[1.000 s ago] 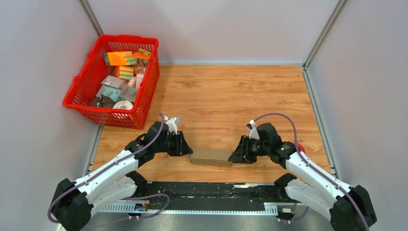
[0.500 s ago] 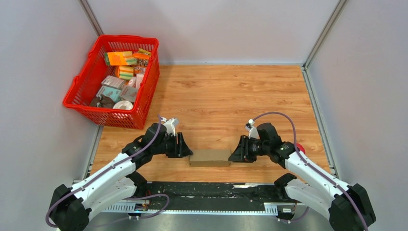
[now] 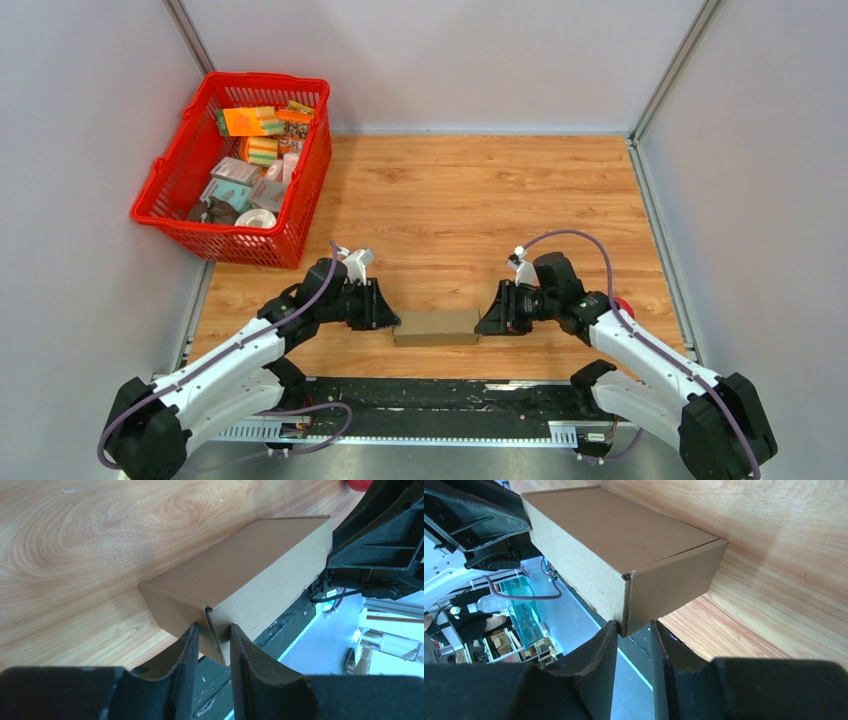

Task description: Fold the paper box

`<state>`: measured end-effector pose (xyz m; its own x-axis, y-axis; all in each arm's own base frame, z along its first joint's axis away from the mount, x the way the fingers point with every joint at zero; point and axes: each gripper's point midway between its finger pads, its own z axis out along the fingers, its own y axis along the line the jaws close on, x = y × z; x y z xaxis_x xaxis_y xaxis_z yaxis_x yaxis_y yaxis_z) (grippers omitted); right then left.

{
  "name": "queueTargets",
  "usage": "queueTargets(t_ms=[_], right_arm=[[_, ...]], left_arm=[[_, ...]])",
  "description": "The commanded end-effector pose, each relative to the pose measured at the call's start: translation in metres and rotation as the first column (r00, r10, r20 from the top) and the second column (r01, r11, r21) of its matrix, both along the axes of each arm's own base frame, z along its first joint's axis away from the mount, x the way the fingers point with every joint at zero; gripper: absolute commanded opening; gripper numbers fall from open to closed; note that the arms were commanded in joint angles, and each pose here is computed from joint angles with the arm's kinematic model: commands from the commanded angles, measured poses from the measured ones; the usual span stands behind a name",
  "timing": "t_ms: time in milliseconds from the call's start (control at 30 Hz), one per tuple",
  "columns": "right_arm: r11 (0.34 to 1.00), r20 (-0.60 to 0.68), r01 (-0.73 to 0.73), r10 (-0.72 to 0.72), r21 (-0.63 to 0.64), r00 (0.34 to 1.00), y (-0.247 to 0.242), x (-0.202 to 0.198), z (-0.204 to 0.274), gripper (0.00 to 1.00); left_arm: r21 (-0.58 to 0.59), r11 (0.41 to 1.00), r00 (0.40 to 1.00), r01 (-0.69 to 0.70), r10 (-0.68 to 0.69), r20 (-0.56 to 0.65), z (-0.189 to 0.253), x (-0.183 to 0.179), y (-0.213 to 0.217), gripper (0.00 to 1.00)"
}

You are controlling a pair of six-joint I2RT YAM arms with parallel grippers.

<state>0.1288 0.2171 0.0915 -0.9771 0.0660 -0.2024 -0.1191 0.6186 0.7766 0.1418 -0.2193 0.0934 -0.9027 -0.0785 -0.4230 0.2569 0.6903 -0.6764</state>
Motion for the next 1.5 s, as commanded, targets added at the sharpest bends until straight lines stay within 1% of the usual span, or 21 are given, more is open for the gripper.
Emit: queueTargets(t_ms=[0, 67, 100, 133, 167, 200, 300, 467, 533, 667, 733, 833, 933, 1067, 1133, 1200, 1233, 1300, 1333, 1433, 1467], right_arm=[[0.996, 0.02, 0.01, -0.009, -0.088, 1.0, -0.013, 0.0, -0.017, 0.32], [0.998, 0.054, 0.014, -0.01, -0.061, 0.999, -0.01, 0.005, -0.003, 0.35], [0.999, 0.058, 0.011, -0.009, -0.044, 0.998, -0.008, 0.005, 0.004, 0.38], [0.999, 0.069, 0.016, -0.013, -0.033, 0.998, -0.007, 0.008, 0.009, 0.43], [1.0, 0.086, 0.018, -0.016, -0.016, 0.996, -0.004, 0.012, 0.018, 0.54], [1.0, 0.089, 0.017, -0.016, -0.01, 0.996, -0.004, 0.014, 0.022, 0.58], [0.999, 0.092, 0.026, -0.024, -0.02, 0.995, -0.004, 0.023, 0.022, 0.66], [1.0, 0.051, 0.002, -0.001, -0.02, 0.999, 0.002, 0.027, 0.016, 0.65], [1.0, 0.041, -0.007, 0.007, -0.001, 0.999, 0.005, 0.028, 0.016, 0.63], [1.0, 0.054, -0.012, 0.011, 0.018, 0.998, 0.009, 0.031, 0.022, 0.58], [0.999, 0.067, -0.016, 0.013, 0.038, 0.998, 0.012, 0.035, 0.028, 0.56], [0.998, 0.105, -0.013, 0.007, 0.059, 0.994, 0.019, 0.048, 0.041, 0.52], [0.999, 0.197, 0.011, -0.019, 0.044, 0.98, 0.023, 0.073, 0.063, 0.5], [0.996, 0.296, 0.008, -0.033, 0.085, 0.955, 0.036, 0.102, 0.098, 0.47], [0.997, 0.364, 0.032, -0.053, 0.063, 0.93, 0.035, 0.119, 0.108, 0.47], [0.997, 0.442, 0.075, -0.064, -0.007, 0.895, 0.026, 0.134, 0.103, 0.5], [0.996, 0.458, 0.088, -0.063, -0.034, 0.887, 0.022, 0.137, 0.097, 0.51], [0.99, 0.465, 0.108, -0.054, -0.091, 0.884, 0.013, 0.138, 0.079, 0.54], [0.988, 0.434, 0.095, -0.033, -0.12, 0.9, 0.009, 0.129, 0.059, 0.56], [0.987, 0.35, 0.063, -0.007, -0.149, 0.937, 0.0, 0.1, 0.025, 0.68], [0.987, 0.355, 0.071, -0.015, -0.145, 0.935, -0.005, 0.092, 0.027, 0.74]], left_arm=[[0.055, 0.998, 1.0, -0.014, 0.015, -0.014, -0.018, -0.003, 0.009, 0.35], [0.03, 0.999, 1.0, -0.018, 0.018, 0.016, -0.005, 0.0, 0.007, 0.41], [0.025, 0.999, 0.999, -0.023, 0.022, 0.026, 0.0, 0.002, 0.007, 0.49], [0.026, 0.999, 0.999, -0.032, 0.031, 0.038, 0.004, 0.004, 0.007, 0.52], [0.015, 0.999, 0.998, -0.032, 0.032, 0.053, 0.013, 0.006, 0.006, 0.55], [0.009, 0.999, 0.997, -0.035, 0.034, 0.063, 0.018, 0.007, 0.005, 0.59], [0.004, 0.999, 0.996, -0.038, 0.038, 0.079, 0.026, 0.011, 0.004, 0.62], [0.019, 0.999, 1.0, 0.025, -0.025, 0.013, 0.011, 0.01, -0.007, 0.63], [-0.025, 0.998, 0.998, 0.061, -0.061, -0.006, 0.012, 0.008, -0.018, 0.59], [-0.033, 0.996, 0.996, 0.081, -0.082, -0.024, 0.008, 0.008, -0.024, 0.51], [-0.015, 0.997, 0.997, 0.073, -0.073, -0.005, 0.012, 0.014, -0.023, 0.45], [-0.035, 0.998, 0.996, 0.057, -0.055, 0.064, 0.036, 0.033, -0.032, 0.42], [-0.044, 0.996, 0.992, 0.074, -0.069, 0.109, 0.063, 0.052, -0.046, 0.39], [-0.076, 0.994, 0.983, 0.074, -0.06, 0.172, 0.099, 0.08, -0.066, 0.35], [-0.045, 0.998, 0.977, 0.048, -0.037, 0.21, 0.103, 0.092, -0.065, 0.35], [0.005, 1.0, 0.974, 0.023, -0.024, 0.225, 0.101, 0.101, -0.061, 0.38], [0.062, 0.998, 0.974, 0.008, -0.022, 0.226, 0.09, 0.103, -0.053, 0.4], [0.109, 0.994, 0.979, 0.004, -0.026, 0.203, 0.071, 0.1, -0.046, 0.46], [0.146, 0.989, 0.984, -0.003, -0.024, 0.178, 0.051, 0.093, -0.038, 0.49], [0.196, 0.979, 0.98, -0.059, 0.019, 0.199, 0.033, 0.075, -0.008, 0.59], [0.208, 0.975, 0.978, -0.073, 0.03, 0.205, 0.031, 0.07, 0.0, 0.62]])
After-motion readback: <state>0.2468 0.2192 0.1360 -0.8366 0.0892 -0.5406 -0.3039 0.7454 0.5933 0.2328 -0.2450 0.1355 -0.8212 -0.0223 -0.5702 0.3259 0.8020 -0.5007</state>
